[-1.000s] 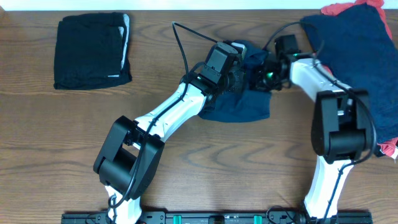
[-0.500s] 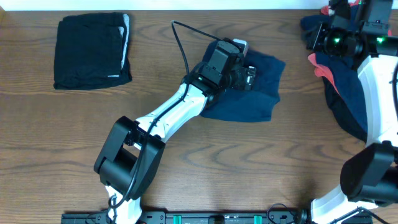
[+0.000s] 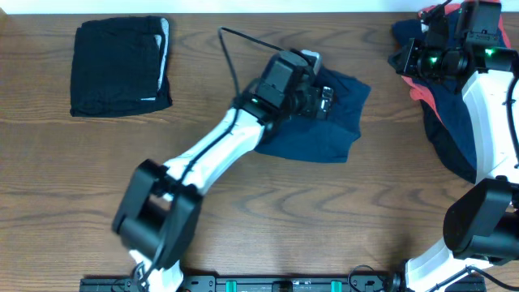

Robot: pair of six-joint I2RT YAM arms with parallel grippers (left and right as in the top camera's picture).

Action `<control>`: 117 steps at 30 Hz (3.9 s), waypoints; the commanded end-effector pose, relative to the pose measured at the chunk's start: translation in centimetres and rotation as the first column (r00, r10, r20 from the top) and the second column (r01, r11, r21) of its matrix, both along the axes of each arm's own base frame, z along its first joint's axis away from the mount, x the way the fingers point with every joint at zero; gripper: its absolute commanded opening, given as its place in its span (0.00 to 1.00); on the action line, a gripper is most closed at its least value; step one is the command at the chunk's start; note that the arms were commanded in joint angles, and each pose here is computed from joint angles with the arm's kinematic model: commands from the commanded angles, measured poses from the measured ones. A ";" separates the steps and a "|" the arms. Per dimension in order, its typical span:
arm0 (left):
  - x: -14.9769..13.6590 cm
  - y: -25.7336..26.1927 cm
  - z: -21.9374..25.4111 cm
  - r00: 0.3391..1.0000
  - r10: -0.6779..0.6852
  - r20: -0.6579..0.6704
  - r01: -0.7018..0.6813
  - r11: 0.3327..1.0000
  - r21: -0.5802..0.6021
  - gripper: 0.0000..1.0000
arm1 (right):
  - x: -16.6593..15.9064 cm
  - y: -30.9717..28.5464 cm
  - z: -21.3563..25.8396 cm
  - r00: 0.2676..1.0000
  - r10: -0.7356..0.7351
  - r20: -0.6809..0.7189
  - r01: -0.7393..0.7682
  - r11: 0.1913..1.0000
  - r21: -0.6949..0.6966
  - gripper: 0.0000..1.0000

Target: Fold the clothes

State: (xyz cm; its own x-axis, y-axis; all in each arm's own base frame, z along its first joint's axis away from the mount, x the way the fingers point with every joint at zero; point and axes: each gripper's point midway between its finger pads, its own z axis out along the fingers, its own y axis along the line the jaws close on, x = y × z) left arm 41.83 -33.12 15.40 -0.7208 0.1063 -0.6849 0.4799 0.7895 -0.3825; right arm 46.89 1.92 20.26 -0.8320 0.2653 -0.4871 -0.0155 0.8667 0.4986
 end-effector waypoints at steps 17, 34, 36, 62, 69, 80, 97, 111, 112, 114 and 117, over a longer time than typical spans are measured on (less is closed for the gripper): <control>-0.2 7.7 11.3 0.981 0.118 0.156 -0.112 0.993 -0.045 0.98 | -1.5 5.3 -1.8 0.989 0.134 -0.059 -0.134 0.991 0.001 0.12; 1.7 24.3 6.0 0.890 0.448 -0.079 -0.439 0.891 0.116 0.98 | -0.6 16.7 -13.8 0.933 0.277 -0.227 -0.274 0.961 0.049 0.74; 1.7 24.5 5.9 0.888 0.453 -0.078 -0.442 0.889 0.122 0.98 | 0.0 17.3 -14.4 0.937 0.276 -0.213 -0.271 0.961 0.054 0.75; 1.3 24.7 5.5 0.893 0.443 -0.080 -0.428 0.891 0.152 0.98 | -1.0 10.0 -5.6 0.979 0.151 -0.139 -0.158 0.987 -0.042 0.01; 1.3 24.7 5.5 0.893 0.443 -0.082 -0.428 0.891 0.153 0.98 | -4.5 6.5 -11.0 0.921 0.048 -0.386 -0.126 0.975 -0.181 0.01; 1.3 24.8 5.5 0.896 0.439 -0.072 -0.423 0.891 0.166 0.98 | -2.9 12.7 -16.0 0.894 0.275 -0.353 -0.301 0.953 -0.021 0.01; 1.3 24.9 5.4 0.896 0.438 -0.065 -0.422 0.890 0.173 0.98 | 0.5 23.8 -12.0 0.937 0.338 -0.086 -0.335 0.941 0.053 0.01; 0.7 21.8 5.4 0.927 0.368 -0.073 -0.353 0.921 0.163 0.98 | 2.3 14.7 -7.7 0.958 0.237 -0.161 -0.253 0.963 -0.089 0.66; 0.5 20.9 5.3 0.935 0.345 -0.076 -0.331 0.931 0.156 0.98 | 2.2 13.2 -8.2 0.958 0.221 -0.183 -0.243 0.964 -0.107 0.67; 0.3 19.0 5.1 0.951 0.297 -0.082 -0.284 0.949 0.140 0.98 | 1.8 11.3 -9.3 0.955 0.200 -0.218 -0.230 0.966 -0.120 0.65; 0.4 16.1 4.3 0.969 0.232 -0.084 -0.220 0.967 0.127 0.99 | 1.0 8.7 -11.3 0.949 0.163 -0.272 -0.201 0.972 -0.119 0.55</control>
